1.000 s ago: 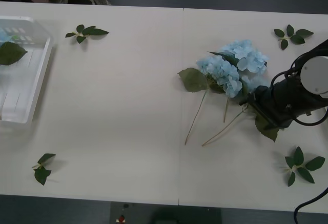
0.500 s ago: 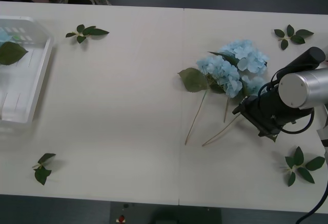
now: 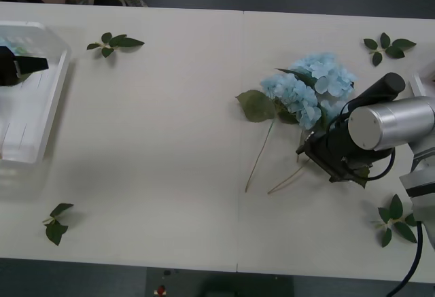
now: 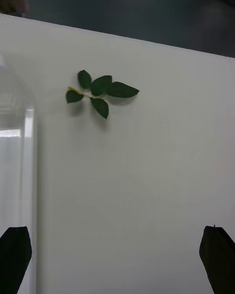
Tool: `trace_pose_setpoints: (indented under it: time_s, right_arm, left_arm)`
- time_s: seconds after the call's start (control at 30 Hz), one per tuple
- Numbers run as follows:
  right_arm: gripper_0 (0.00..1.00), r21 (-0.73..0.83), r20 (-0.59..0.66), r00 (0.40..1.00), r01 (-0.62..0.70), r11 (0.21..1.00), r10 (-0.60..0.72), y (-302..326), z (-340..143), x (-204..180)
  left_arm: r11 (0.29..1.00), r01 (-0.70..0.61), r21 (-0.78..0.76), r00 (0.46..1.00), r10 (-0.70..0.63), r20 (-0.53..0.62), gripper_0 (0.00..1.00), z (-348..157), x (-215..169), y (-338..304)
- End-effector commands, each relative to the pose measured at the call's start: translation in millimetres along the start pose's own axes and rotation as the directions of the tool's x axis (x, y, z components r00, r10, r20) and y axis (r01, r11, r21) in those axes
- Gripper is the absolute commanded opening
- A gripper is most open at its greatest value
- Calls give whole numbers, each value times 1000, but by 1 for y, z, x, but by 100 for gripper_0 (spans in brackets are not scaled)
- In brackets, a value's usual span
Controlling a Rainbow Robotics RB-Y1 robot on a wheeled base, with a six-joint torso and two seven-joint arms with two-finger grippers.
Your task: Put the red flowers into the right box and the blue flowers into the left box
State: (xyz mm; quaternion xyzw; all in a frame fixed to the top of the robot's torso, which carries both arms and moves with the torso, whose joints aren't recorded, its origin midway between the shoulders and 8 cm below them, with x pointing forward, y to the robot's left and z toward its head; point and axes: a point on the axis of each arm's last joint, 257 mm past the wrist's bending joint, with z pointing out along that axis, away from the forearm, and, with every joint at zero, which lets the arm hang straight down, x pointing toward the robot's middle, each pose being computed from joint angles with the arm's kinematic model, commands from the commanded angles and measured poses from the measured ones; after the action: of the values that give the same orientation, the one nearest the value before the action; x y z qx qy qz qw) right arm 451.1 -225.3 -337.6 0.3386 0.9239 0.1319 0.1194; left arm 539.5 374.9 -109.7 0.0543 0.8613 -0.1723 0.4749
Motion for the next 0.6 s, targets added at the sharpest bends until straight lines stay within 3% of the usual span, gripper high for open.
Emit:
trace_pose_setpoints:
  time_s: [0.03,0.17,0.2,0.27,0.3,0.37,0.6]
  right_arm:
    - [100,-29,28,999,-14,999,15,21,-8,-7]
    - [98,-25,39,999,0,1000,1,23,-4,-5]
    - [83,-24,40,999,4,1000,-3,23,-4,-6]
    - [30,-21,42,999,4,1000,-3,22,-3,-6]
    - [14,-18,42,999,6,1000,-6,21,-3,-6]
    - [0,-17,44,999,10,1000,-9,21,-3,-6]
    - [0,-10,49,999,15,1000,-15,21,-2,-6]
  left_arm:
    - [989,-137,50,989,133,62,100,17,-6,-50]
    - [966,-225,123,972,215,95,100,39,8,-111]
    - [961,-236,145,970,223,101,100,41,11,-124]
    - [946,-270,178,961,255,106,100,44,18,-146]
    - [935,-293,202,955,275,113,100,45,22,-163]
    - [908,-333,254,942,310,126,100,43,29,-195]
    - [837,-422,348,907,387,168,100,23,49,-258]
